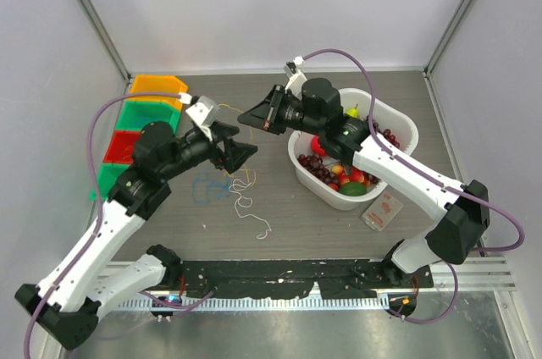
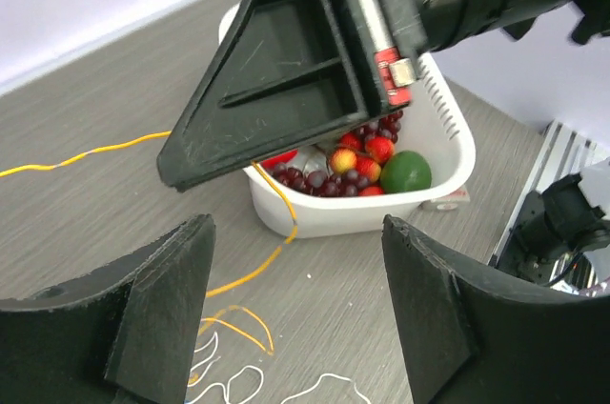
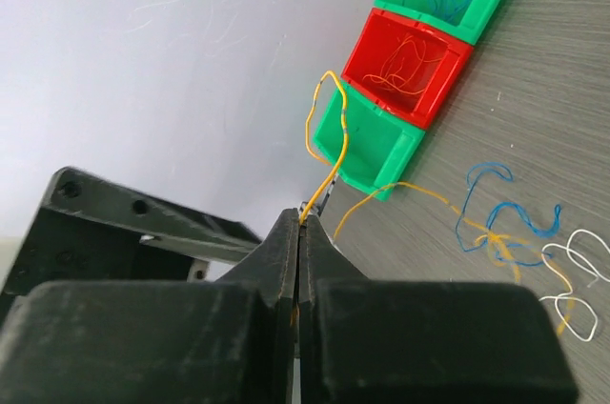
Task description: Untangle the cables
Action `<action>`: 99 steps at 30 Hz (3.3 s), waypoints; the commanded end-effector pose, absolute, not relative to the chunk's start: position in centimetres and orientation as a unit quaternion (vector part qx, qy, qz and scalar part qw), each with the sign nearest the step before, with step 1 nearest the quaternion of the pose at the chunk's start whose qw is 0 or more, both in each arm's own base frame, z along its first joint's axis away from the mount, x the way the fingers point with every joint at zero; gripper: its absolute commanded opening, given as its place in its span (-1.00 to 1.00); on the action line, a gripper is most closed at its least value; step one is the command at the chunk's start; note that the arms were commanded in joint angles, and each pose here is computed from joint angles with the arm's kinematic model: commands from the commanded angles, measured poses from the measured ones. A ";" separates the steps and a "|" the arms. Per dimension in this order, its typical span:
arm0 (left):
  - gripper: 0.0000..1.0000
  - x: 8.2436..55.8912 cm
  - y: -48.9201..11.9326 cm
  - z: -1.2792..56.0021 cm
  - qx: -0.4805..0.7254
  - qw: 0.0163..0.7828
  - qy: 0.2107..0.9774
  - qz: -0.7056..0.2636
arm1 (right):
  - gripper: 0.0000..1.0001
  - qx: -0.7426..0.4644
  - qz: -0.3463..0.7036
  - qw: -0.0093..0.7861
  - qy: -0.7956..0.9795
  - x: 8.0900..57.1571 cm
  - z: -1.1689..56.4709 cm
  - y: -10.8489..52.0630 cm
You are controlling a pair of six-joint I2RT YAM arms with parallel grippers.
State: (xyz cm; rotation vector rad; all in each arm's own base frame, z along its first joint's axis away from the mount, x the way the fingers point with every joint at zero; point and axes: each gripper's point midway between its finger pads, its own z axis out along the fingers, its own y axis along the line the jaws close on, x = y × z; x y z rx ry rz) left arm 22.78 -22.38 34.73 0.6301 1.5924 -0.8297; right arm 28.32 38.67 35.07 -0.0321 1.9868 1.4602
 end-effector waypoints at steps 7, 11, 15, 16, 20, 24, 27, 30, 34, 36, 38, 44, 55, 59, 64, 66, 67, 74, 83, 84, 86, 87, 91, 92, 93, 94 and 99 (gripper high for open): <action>-0.10 24.7 -24.1 31.5 0.301 0.545 0.702 -0.345 | -0.99 -0.018 0.608 0.332 0.721 28.4 37.6 38.8; -1.00 26.2 -23.3 32.2 0.267 0.568 0.711 -0.319 | -0.91 -0.034 0.600 0.340 0.724 29.1 36.5 39.1; -1.00 28.0 -21.4 33.8 0.186 0.579 0.741 -0.286 | 0.25 -0.044 0.529 0.375 0.760 31.9 33.6 36.0; -1.00 28.2 -20.8 33.7 0.164 0.569 0.757 -0.277 | 0.37 -0.045 0.482 0.394 0.781 33.0 32.1 34.2; -1.00 28.9 -17.0 36.1 0.089 0.575 0.788 -0.202 | 0.55 -0.015 0.350 0.466 0.813 33.5 32.1 27.8; -1.00 29.5 -10.9 37.6 -0.007 0.579 0.811 -0.084 | 0.57 0.002 0.303 0.498 0.812 31.1 34.8 23.5; -1.00 29.4 -6.4 38.7 -0.063 0.580 0.812 -0.014 | 0.57 0.005 0.287 0.492 0.822 28.8 36.3 21.4; -1.00 29.1 -1.6 38.5 -0.123 0.574 0.806 0.073 | 0.57 -0.017 0.294 0.480 0.826 27.1 36.9 21.0; -1.00 28.2 3.7 38.0 -0.195 0.576 0.779 0.153 | 0.56 -0.027 0.288 0.460 0.839 26.1 34.9 20.7; -1.00 27.8 5.6 37.1 -0.218 0.571 0.772 0.176 | 0.56 -0.034 0.286 0.453 0.844 26.2 34.4 21.0; -1.00 27.3 7.1 36.2 -0.234 0.566 0.767 0.194 | 0.57 -0.045 0.276 0.451 0.848 26.7 34.2 21.1; -1.00 27.2 9.0 33.3 -0.254 0.562 0.765 0.187 | 0.55 -0.074 0.261 0.423 0.865 27.3 31.7 21.8; -1.00 30.5 10.4 37.6 -0.265 0.579 0.745 0.199 | 0.56 -0.096 0.206 0.449 0.864 28.3 31.5 20.6; -1.00 31.3 10.9 37.5 -0.270 0.581 0.739 0.209 | 0.56 -0.101 0.188 0.457 0.863 28.5 31.3 20.1; -1.00 32.1 11.5 37.4 -0.275 0.575 0.741 0.214 | 0.56 -0.109 0.171 0.459 0.865 29.1 30.7 20.1; -1.00 31.4 12.2 37.0 -0.291 0.556 0.742 0.234 | 0.56 -0.117 0.169 0.459 0.864 29.2 30.7 20.3; -1.00 30.6 12.6 36.7 -0.298 0.545 0.743 0.249 | 0.57 -0.120 0.166 0.460 0.864 29.3 30.6 20.3; -1.00 27.4 13.5 35.0 -0.311 0.530 0.738 0.280 | 0.57 -0.144 0.161 0.463 0.860 28.8 30.6 21.1; -1.00 27.1 14.2 31.1 -0.335 0.501 0.745 0.286 | 0.57 -0.159 0.150 0.462 0.859 28.5 30.2 21.2; -1.00 27.1 14.4 30.4 -0.337 0.499 0.745 0.288 | 0.57 -0.160 0.151 0.463 0.859 28.5 30.2 21.3; -1.00 27.4 15.0 29.3 -0.352 0.503 0.736 0.286 | 0.57 -0.160 0.150 0.461 0.860 28.5 30.1 21.2; -1.00 27.8 15.1 28.7 -0.358 0.506 0.734 0.277 | 0.57 -0.160 0.150 0.463 0.859 28.5 30.2 21.3; -1.00 28.5 15.8 24.3 -0.400 0.473 0.743 0.255 | 0.57 -0.159 0.147 0.462 0.860 28.6 30.1 21.2; -1.00 28.6 15.9 22.8 -0.413 0.457 0.747 0.251 | 0.57 -0.161 0.149 0.461 0.860 28.5 30.1 21.2; -1.00 28.7 16.0 21.3 -0.418 0.439 0.755 0.249 | 0.57 -0.160 0.149 0.461 0.860 28.5 30.2 21.2; -1.00 29.0 15.9 20.0 -0.420 0.427 0.764 0.238 | 0.57 -0.160 0.148 0.461 0.860 28.5 30.1 21.2; -1.00 29.6 14.4 14.5 -0.433 0.353 0.808 0.187 | 0.57 -0.161 0.147 0.459 0.862 28.5 29.9 21.1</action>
